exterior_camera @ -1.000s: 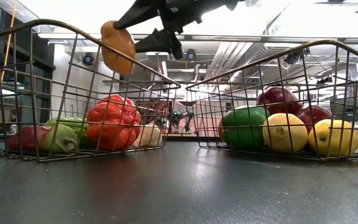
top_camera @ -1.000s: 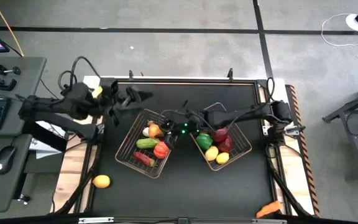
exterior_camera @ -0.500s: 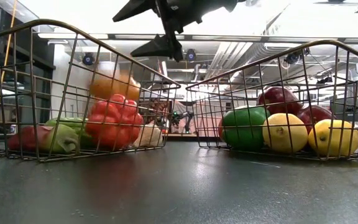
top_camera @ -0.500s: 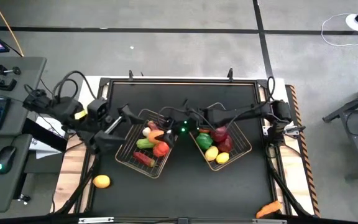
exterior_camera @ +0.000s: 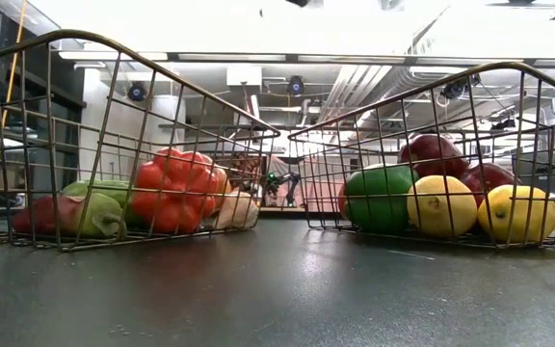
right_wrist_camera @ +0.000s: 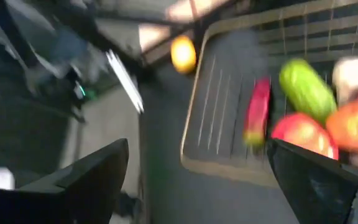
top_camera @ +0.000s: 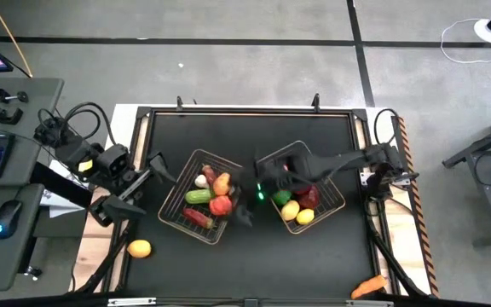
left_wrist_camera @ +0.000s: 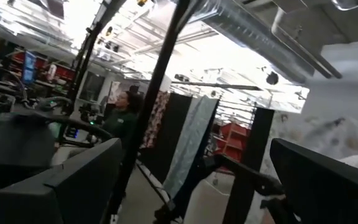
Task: Sort produce into baskets
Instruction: Put the orange chili pepper into the left basket
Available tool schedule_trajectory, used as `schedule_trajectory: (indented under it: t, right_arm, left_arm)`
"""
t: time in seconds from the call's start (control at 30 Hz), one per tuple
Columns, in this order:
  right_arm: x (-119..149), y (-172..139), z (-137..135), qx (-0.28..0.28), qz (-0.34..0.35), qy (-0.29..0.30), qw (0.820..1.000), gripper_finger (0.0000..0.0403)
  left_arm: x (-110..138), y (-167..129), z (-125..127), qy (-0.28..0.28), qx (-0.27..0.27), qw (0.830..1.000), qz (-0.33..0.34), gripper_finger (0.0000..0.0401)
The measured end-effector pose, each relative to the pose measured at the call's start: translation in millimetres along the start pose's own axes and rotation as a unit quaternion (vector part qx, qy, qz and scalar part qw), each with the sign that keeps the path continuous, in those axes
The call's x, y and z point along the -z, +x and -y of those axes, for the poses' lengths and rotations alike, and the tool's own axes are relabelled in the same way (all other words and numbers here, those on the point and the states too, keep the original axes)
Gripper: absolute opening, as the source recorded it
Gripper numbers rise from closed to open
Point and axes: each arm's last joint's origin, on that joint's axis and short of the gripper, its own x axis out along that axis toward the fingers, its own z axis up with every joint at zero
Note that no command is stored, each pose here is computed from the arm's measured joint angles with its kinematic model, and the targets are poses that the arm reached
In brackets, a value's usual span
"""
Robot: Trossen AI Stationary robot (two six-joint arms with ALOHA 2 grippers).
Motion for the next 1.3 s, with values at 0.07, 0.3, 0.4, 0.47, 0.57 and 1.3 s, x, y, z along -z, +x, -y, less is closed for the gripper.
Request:
schedule_trajectory:
  t: [0.07, 0.3, 0.4, 0.47, 0.57, 1.3]
  right_arm:
    - [19, -2, -20, 0.026, -0.034, -0.015, 0.999, 0.0374]
    - [99, -12, -71, 0.113, -0.174, 0.057, 0.977, 0.0374]
    - [135, -24, -89, 0.151, -0.242, 0.069, 0.956, 0.0374]
    - [161, -31, -98, 0.179, -0.290, 0.080, 0.937, 0.0374]
    - [200, -44, -103, 0.234, -0.382, 0.104, 0.888, 0.0374]
    - [375, -25, -37, 0.196, -0.657, 0.051, 0.726, 0.0374]
  left_arm:
    - [1, 0, 2, -0.002, 0.005, 1.000, -0.004, 0.0399]
    - [4, 0, 4, -0.007, -0.012, 1.000, -0.009, 0.0399]
    - [4, 0, 4, -0.009, -0.020, 1.000, -0.007, 0.0399]
    - [4, 0, 3, -0.009, -0.035, 0.999, -0.003, 0.0399]
    - [4, 0, 2, -0.008, -0.050, 0.999, 0.002, 0.0399]
    - [3, -1, -2, -0.002, -0.117, 0.993, 0.020, 0.0399]
